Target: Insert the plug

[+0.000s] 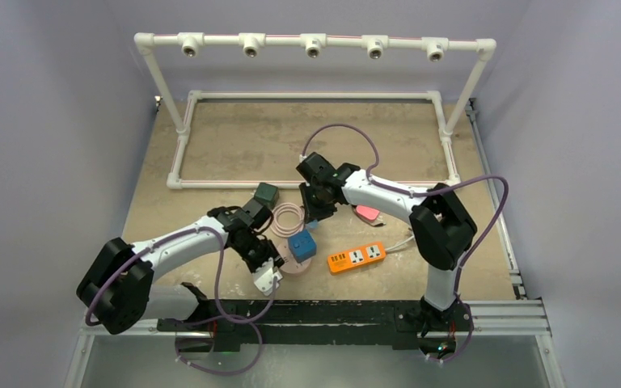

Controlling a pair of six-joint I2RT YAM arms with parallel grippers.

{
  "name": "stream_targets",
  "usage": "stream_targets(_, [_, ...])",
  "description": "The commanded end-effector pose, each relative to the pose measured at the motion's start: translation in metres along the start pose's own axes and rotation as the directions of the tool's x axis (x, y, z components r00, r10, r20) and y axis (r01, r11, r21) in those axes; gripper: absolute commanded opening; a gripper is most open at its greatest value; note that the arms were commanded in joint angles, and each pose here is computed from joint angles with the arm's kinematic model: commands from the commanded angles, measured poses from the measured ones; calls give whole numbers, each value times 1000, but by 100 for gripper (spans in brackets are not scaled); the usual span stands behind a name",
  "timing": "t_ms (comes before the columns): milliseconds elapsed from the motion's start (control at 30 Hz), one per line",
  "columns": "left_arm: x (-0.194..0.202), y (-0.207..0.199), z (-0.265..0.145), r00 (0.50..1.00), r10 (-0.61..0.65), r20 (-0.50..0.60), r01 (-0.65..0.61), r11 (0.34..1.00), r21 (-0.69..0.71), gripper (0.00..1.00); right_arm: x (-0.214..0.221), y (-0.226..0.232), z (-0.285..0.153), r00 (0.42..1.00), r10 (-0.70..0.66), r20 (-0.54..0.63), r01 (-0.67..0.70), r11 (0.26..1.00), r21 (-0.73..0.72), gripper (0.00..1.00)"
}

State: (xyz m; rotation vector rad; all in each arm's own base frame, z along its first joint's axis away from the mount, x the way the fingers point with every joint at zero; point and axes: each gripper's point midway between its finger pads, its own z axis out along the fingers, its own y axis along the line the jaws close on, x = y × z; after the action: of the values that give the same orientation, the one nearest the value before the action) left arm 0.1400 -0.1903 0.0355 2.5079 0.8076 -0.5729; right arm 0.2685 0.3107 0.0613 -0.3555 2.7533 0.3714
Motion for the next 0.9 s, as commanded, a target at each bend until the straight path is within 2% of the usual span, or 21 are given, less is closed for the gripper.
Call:
stream_targets(0, [-34, -20, 14, 991, -78, 106, 66, 992, 107, 35, -30, 16, -12, 994, -50, 94, 56, 997, -57, 0])
stream_targets(133, [-39, -2, 10, 990, -104, 97, 98, 993, 66, 32, -30, 9, -30, 992, -63, 107, 66, 997, -27, 0])
stream_targets(233, [-29, 12, -2, 989, -144, 14, 144, 990, 14, 31, -34, -1, -54, 988, -74, 133, 71, 997, 22, 0])
stream_targets(367, [-26, 31, -32, 973, -228, -22, 221, 961, -164, 36, -42, -5, -88, 979, -116, 167, 107, 992, 65, 0])
stream_targets(500, [-28, 40, -70, 944, -330, 13, 313, 882, -353, 51, -38, 11, -116, 965, -189, 182, 177, 981, 83, 0])
stream_targets(700, [-17, 49, -137, 859, -502, 103, 450, 641, -622, 77, -15, 49, -152, 943, -284, 175, 281, 959, 44, 0])
stream_targets(767, [-9, 56, -158, 804, -572, 165, 505, 508, -698, 92, -1, 66, -159, 933, -322, 162, 323, 946, 22, 0])
stream_targets(867, [9, 66, -184, 722, -648, 243, 547, 319, -774, 99, 22, 78, -158, 922, -370, 113, 371, 929, 13, 0])
